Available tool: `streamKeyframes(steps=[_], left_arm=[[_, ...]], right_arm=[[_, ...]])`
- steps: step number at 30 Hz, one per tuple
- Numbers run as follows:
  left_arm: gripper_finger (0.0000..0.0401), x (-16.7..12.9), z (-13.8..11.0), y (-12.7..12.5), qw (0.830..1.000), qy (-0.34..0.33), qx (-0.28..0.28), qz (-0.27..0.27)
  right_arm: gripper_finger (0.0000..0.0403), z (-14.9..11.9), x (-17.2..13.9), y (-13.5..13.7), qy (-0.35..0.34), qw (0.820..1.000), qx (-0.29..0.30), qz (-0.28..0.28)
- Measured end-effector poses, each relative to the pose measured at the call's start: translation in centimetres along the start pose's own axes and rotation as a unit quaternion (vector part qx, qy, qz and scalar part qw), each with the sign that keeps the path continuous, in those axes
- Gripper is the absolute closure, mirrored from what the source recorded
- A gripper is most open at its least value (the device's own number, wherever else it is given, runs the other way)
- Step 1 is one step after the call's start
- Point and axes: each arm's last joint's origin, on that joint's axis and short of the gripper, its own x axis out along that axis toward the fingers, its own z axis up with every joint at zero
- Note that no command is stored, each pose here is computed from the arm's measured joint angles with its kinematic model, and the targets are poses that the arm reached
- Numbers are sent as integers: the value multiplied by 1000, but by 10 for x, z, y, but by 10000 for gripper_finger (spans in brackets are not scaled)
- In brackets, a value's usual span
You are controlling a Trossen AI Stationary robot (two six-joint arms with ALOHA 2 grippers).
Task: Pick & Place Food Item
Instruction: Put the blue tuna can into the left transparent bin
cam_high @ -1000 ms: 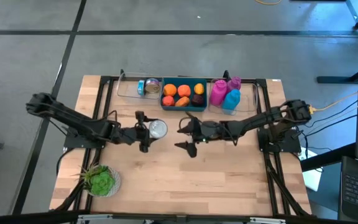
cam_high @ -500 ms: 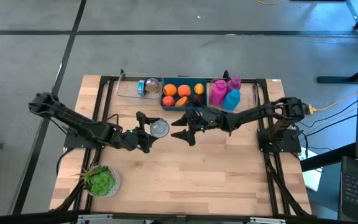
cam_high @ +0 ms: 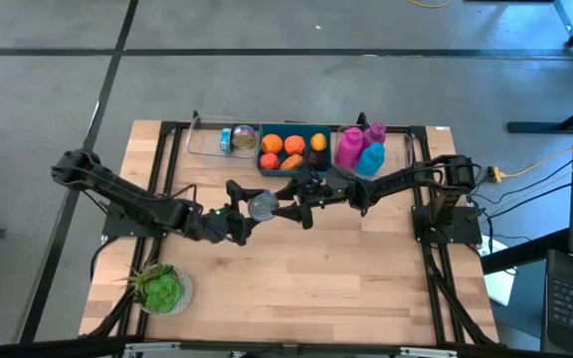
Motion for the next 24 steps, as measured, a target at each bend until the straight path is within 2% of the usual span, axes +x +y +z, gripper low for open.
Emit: streamKeyframes(steps=[9, 14, 21, 24], left_arm=[[58, 5, 4, 3, 1000, -8, -1, -11], [59, 5, 4, 3, 1000, -10, -5, -12], [59, 5, 4, 3, 1000, -10, 3, -18], [59, 5, 4, 3, 1000, -10, 8, -19]], right_arm=[[101, 0, 0, 0, 1, 1000, -9, 1], [149, 0, 0, 0, 1, 1000, -16, 2], [251, -1, 0, 0, 4, 1000, -18, 2], [255, -1, 0, 0, 5, 1000, -16, 3]])
